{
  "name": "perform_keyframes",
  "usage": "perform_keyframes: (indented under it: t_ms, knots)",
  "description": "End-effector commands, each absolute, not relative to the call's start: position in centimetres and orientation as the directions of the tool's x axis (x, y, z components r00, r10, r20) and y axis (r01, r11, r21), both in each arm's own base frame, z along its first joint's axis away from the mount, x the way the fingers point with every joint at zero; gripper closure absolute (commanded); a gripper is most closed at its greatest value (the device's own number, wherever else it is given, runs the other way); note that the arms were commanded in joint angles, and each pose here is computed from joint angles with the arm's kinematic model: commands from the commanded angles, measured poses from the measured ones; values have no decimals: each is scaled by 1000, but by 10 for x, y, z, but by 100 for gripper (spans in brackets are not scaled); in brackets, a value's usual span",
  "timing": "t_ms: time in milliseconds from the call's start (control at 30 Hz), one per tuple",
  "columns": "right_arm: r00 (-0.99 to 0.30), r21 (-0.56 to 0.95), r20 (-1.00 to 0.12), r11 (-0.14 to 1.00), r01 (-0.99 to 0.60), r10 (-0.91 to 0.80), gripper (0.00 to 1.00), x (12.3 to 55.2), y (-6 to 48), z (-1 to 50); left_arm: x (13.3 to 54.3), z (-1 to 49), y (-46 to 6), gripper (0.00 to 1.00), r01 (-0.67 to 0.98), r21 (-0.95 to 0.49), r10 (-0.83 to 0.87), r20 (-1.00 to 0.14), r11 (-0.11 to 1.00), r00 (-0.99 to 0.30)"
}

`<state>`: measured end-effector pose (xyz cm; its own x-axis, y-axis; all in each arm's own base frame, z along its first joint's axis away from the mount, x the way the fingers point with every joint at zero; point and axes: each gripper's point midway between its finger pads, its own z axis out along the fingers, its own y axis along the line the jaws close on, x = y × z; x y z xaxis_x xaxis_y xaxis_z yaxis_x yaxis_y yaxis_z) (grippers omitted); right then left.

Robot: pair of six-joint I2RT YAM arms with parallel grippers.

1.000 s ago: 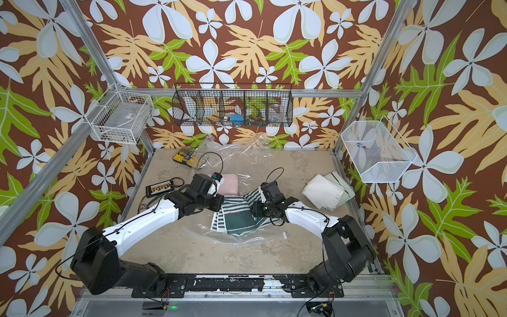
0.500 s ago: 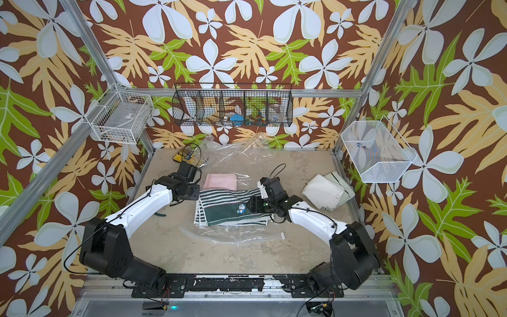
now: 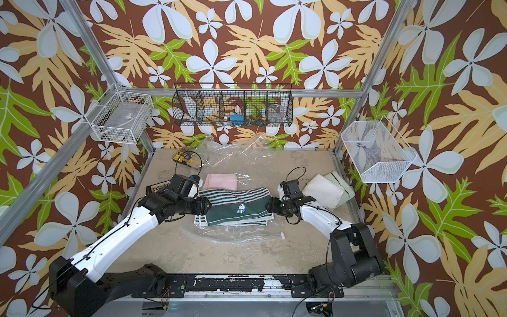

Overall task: Place the folded towel into the vacuum bag
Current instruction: Adjust the towel in the vacuum bag, then pick up the towel from the vacuum bag.

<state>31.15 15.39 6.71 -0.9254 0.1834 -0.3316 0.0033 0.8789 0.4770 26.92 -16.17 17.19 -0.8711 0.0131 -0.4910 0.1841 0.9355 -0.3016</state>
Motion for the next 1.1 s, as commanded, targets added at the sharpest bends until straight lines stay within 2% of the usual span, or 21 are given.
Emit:
perform_keyframes:
  t_ms: [0,100,167,300,467,533,633,733,800,933,1067]
  knots:
    - [-929,509,-311,860,13,198,39,309,159,61,256,168,-172,36,193,-354,14,-450,915,-893]
    - [-925,523,-315,852,17,212,57,312,161,63,252,164,-176,35,197,-364,18,-441,910,-897]
    - [-921,543,-323,840,9,218,62,314,164,68,255,166,-176,35,196,-364,13,-447,910,-894]
    - [-924,600,-307,800,-1,229,83,315,174,80,259,176,-179,35,200,-369,5,-467,908,-884]
    - [-906,754,-298,656,-30,302,93,315,209,134,260,186,-184,35,206,-399,-15,-485,893,-874]
    - [-886,804,-305,594,-43,350,94,318,218,162,259,181,-182,35,203,-385,-7,-479,900,-878]
    - [-860,834,-286,551,-6,422,95,319,215,177,255,170,-177,33,184,-362,-2,-458,914,-889]
    - [-857,795,-282,605,44,432,94,309,203,151,246,149,-163,30,131,-327,-21,-423,936,-906]
    - [-863,750,-296,659,57,410,89,302,194,131,239,134,-155,30,90,-308,-43,-400,947,-915]
    - [-874,663,-332,747,52,355,74,297,182,106,237,124,-163,29,73,-376,-86,-389,924,-917]
    - [-888,651,-323,758,42,327,70,297,185,97,238,117,-174,33,67,-427,-102,-361,902,-927]
